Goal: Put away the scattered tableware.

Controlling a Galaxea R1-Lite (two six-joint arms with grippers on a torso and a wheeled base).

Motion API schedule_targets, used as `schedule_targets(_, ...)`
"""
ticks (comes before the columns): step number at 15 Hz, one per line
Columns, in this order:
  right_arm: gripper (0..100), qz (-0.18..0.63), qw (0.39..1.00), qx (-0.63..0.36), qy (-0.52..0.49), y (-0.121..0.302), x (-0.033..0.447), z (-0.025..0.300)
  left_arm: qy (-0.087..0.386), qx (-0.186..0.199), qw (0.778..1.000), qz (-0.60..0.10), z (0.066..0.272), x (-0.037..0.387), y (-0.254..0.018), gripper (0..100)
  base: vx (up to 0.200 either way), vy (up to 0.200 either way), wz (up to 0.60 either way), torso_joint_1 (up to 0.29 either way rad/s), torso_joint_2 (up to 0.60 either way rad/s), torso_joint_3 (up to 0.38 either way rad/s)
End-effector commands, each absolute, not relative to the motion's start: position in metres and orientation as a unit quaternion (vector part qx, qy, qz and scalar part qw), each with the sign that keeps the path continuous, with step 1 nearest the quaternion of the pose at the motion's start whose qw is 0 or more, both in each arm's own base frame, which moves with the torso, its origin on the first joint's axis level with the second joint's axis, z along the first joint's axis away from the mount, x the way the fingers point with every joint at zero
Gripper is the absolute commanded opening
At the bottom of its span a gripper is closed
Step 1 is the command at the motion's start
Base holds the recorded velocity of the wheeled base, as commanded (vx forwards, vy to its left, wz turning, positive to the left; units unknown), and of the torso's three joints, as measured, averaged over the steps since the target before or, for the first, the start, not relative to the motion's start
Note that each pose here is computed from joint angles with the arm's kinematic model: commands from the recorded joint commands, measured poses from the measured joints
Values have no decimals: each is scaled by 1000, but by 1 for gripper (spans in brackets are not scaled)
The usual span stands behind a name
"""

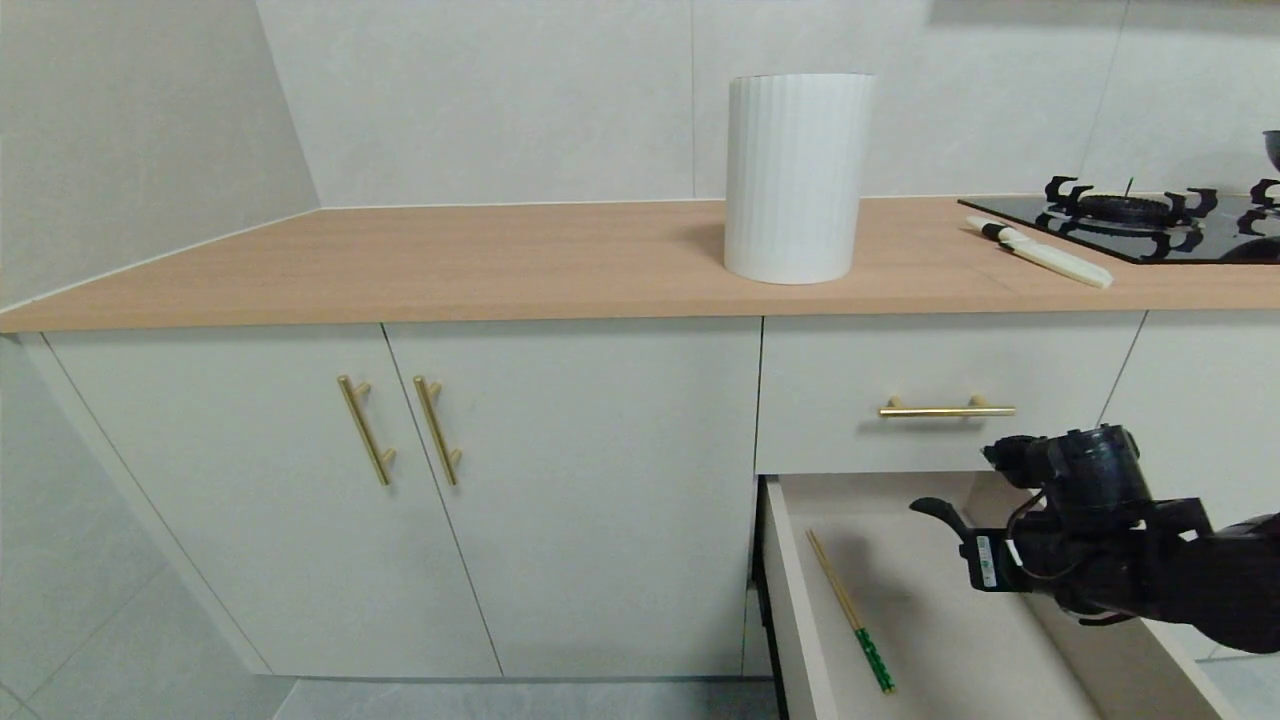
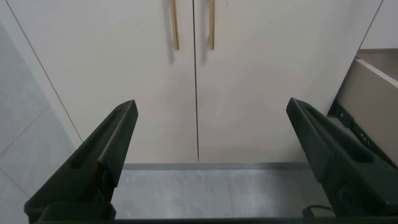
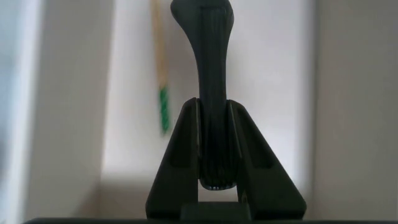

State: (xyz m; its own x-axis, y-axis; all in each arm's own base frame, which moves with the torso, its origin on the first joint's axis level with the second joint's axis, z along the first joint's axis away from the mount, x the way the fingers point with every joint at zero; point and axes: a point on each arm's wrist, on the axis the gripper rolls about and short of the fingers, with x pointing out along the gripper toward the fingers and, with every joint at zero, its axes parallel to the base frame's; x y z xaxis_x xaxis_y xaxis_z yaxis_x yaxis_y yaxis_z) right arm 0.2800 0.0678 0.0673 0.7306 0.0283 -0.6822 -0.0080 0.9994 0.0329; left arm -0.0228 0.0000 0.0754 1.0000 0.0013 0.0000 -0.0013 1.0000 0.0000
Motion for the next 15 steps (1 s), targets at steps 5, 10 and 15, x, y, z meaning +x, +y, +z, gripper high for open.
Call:
schedule_targets(5,0,-27,915,-8,401,72,304,-52,0,0,1000,1,75,-23,0,100,0,0,0,0,0,0)
schedule_targets(10,0,-32,911,-13,411,73,309,-66,1,0,1000,1,75,-23,0,100,0,0,0,0,0,0)
schedule_targets(15,0,-36,911,-11,410,70,311,-68,1,0,1000,1,75,-23,0,100,0,0,0,0,0,0)
